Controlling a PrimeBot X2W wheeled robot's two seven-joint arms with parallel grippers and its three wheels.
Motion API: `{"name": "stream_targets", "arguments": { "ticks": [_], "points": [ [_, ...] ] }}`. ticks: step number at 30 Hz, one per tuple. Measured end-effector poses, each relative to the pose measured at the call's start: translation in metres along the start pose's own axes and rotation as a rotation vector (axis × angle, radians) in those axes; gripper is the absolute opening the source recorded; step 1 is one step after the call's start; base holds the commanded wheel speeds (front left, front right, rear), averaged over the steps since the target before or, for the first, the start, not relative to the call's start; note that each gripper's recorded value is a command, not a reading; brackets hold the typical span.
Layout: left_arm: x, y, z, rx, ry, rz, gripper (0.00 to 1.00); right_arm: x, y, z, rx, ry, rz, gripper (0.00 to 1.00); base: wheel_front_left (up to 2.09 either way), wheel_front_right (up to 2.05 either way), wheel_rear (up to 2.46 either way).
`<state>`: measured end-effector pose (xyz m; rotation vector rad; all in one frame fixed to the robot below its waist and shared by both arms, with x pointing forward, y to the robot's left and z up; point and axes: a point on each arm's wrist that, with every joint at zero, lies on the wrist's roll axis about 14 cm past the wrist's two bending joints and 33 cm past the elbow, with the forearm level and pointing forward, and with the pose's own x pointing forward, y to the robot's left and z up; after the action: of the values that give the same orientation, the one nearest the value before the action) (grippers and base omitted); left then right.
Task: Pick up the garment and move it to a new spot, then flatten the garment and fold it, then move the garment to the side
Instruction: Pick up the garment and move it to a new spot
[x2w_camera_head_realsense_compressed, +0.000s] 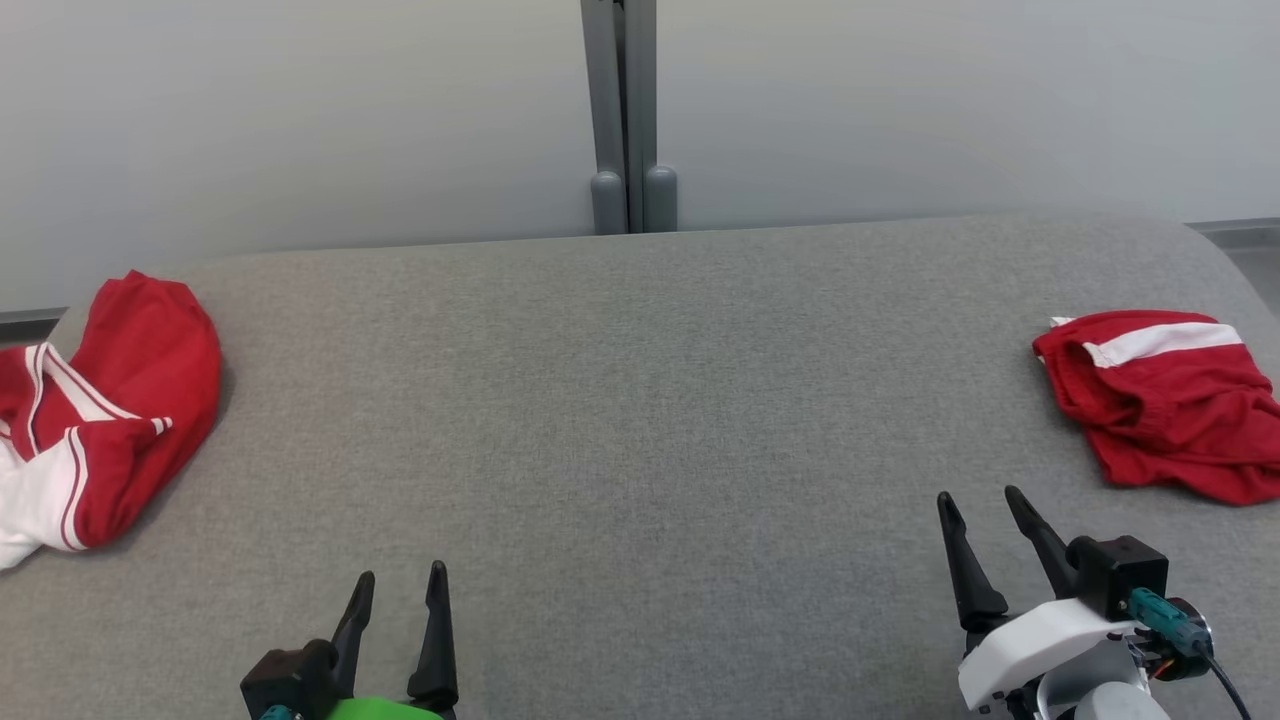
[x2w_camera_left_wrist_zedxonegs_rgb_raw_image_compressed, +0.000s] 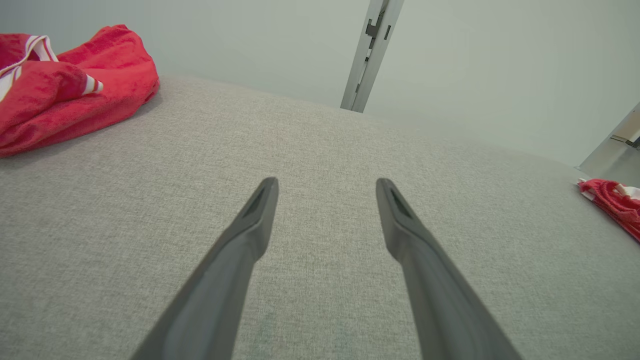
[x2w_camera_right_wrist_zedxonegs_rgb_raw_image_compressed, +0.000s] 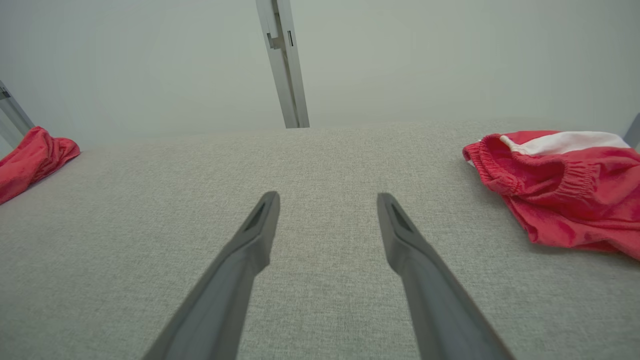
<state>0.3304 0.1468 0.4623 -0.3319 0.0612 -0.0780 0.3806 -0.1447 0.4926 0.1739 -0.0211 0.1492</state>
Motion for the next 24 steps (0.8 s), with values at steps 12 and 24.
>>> {"name": "stream_targets", "arguments": {
  "ticks": [12, 24],
  "points": [
    [-0.030, 0.041, 0.020, 0.027, -0.076, 0.140, 1.00, 0.023, 0.053, -0.007, 0.015, 0.020, 0.154, 1.00, 0.00, 0.00, 0.00],
    [-0.095, 0.104, 0.048, 0.028, -0.197, 0.393, 1.00, 0.040, 0.163, -0.022, 0.033, 0.070, 0.464, 1.00, 0.00, 0.00, 0.00]
  ]
}}
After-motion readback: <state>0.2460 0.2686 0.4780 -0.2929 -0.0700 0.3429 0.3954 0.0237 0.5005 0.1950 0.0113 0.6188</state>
